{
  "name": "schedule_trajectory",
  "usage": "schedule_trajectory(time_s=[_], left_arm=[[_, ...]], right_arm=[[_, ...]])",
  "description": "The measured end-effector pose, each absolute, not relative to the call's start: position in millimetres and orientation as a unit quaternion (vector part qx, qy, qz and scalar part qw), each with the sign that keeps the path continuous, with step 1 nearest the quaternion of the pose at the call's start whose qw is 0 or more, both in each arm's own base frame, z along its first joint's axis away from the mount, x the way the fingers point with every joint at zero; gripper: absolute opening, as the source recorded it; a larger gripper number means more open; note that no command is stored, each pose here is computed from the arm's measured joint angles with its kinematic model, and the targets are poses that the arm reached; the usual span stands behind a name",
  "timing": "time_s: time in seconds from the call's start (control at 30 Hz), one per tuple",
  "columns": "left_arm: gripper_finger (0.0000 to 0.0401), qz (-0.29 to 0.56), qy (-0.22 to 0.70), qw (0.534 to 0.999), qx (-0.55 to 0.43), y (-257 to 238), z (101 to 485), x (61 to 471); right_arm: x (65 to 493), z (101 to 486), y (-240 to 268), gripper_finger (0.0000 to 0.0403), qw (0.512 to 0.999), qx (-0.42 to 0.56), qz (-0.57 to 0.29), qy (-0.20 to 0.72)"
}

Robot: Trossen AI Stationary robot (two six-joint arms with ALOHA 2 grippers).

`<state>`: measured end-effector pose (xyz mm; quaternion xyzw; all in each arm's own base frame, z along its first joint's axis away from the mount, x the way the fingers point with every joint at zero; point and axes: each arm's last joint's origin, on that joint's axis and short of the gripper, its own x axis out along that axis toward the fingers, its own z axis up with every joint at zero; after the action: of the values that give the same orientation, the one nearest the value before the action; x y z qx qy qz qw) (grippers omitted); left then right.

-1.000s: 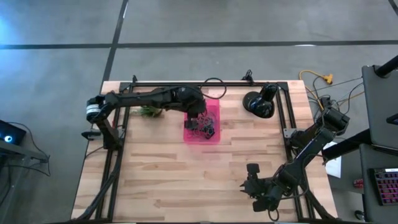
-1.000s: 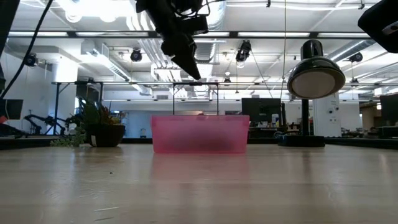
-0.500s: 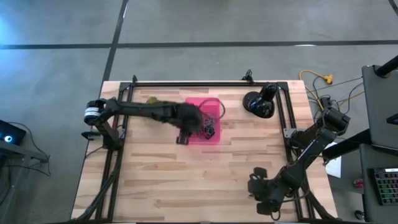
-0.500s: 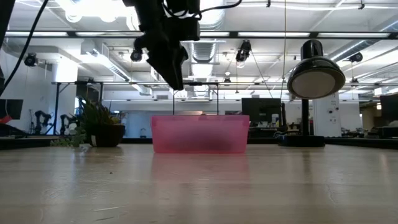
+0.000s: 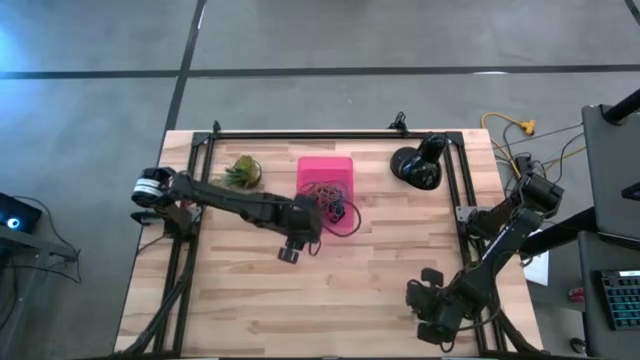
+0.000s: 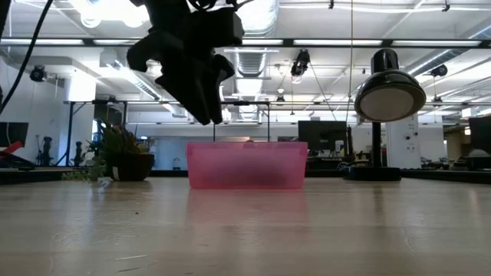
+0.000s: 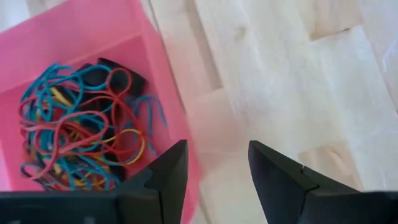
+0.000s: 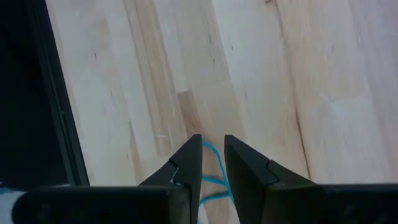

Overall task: Pick and place rubber bands into bin
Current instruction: Put the blue rubber bands into the pink bin

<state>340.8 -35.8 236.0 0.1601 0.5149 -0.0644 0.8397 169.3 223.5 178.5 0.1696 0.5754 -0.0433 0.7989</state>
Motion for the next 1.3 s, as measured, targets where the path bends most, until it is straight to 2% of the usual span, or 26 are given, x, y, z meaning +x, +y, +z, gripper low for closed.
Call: schedule_trajectory(time_s=[0.6,0.8,1.13,1.3], left_arm=[[0.0154,-0.064,0.534,0.830,0.147,-43.4,215.7,331.9],[0.0154,-0.063,0.540,0.826,0.145,-43.0,210.0,329.2],[0.0154,-0.062,0.524,0.837,0.146,-43.5,211.1,332.5],[0.0154,-0.063,0.524,0.837,0.146,-43.5,211.0,332.4]], right_arm=[[165.1,177.3,227.3,0.0063,0.783,0.177,-0.031,0.596],[157.9,165.0,235.8,0.0068,0.749,0.166,-0.015,0.641],[159.3,141.0,239.8,0.0061,0.741,0.120,-0.029,0.661],[158.8,139.6,240.4,0.0063,0.730,0.130,-0.034,0.671]])
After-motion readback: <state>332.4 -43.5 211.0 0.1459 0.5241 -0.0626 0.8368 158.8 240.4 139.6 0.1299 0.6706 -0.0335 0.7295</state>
